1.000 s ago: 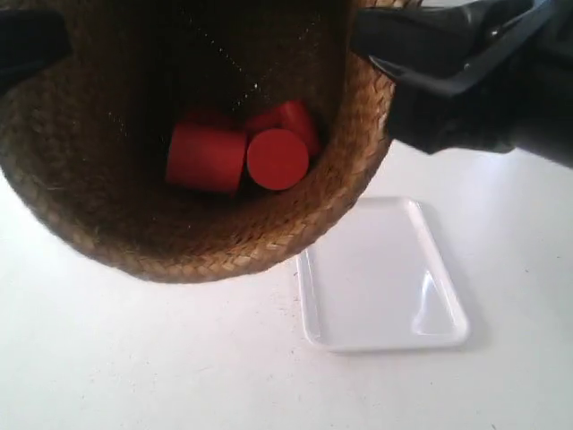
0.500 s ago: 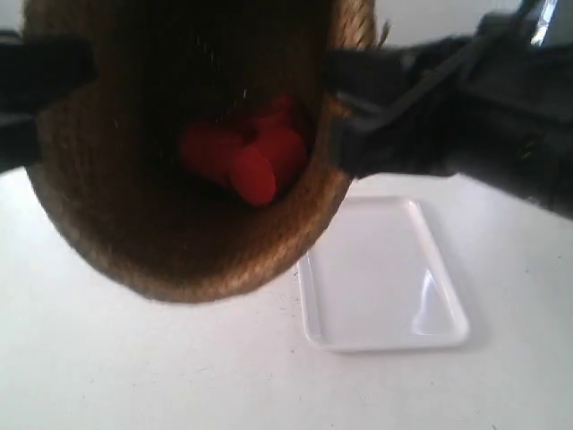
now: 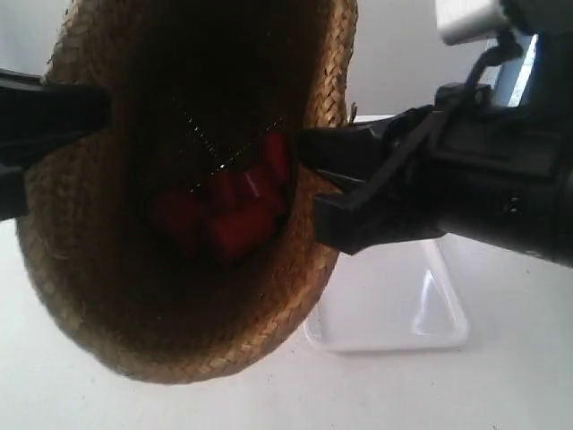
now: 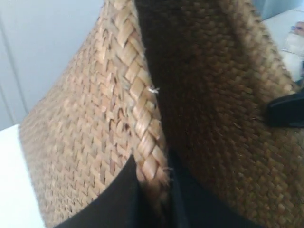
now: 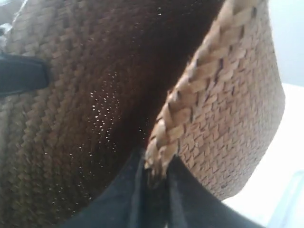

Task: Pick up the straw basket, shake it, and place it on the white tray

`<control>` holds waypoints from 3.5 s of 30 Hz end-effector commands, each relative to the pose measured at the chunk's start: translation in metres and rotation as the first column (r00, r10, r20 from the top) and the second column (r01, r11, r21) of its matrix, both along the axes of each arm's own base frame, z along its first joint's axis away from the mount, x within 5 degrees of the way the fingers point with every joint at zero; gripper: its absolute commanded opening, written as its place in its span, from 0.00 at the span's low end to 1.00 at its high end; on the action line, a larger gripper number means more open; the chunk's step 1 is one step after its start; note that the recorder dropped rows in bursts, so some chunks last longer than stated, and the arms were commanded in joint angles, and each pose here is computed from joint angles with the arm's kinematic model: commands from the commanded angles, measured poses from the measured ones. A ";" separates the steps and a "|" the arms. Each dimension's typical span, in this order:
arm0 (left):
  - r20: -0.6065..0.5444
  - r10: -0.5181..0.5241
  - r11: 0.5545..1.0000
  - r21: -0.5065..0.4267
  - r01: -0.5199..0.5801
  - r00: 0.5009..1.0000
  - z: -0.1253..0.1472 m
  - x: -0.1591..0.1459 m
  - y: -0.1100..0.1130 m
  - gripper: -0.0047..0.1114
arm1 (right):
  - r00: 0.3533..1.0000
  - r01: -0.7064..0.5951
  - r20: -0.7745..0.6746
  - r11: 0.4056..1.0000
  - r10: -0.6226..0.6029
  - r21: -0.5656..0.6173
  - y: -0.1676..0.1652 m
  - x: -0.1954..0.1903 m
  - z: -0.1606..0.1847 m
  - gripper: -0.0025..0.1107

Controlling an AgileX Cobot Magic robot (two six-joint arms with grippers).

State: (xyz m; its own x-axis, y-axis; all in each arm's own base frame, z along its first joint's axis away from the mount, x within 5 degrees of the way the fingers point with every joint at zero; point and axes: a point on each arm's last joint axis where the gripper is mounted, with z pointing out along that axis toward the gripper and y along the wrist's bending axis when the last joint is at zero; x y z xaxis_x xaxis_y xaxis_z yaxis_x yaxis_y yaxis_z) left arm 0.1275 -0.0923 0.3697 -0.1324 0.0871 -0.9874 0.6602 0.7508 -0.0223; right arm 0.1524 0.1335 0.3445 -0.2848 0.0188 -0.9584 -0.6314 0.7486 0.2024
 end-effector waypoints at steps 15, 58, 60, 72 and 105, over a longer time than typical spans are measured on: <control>0.023 0.088 0.995 -0.037 -0.087 0.996 -0.006 0.009 0.003 0.04 | 0.989 0.081 0.133 0.990 -0.065 -0.115 -0.023 0.003 0.005 0.02; 0.070 0.036 0.999 -0.040 -0.033 0.997 0.007 -0.004 0.001 0.04 | 0.992 0.068 0.109 0.996 -0.062 -0.056 -0.025 -0.006 0.047 0.02; 0.039 0.102 0.995 -0.024 -0.101 0.994 -0.014 0.009 0.001 0.04 | 0.987 0.108 0.134 0.987 -0.092 -0.119 -0.024 0.007 0.023 0.02; 0.051 0.087 0.995 0.045 -0.089 0.995 -0.005 0.014 0.001 0.04 | 0.985 0.131 0.122 0.988 -0.121 -0.078 -0.029 0.005 0.018 0.02; 0.058 0.037 0.999 0.000 -0.037 0.998 0.007 -0.003 0.000 0.04 | 0.988 0.077 0.135 0.997 -0.077 0.006 -0.031 -0.017 0.034 0.02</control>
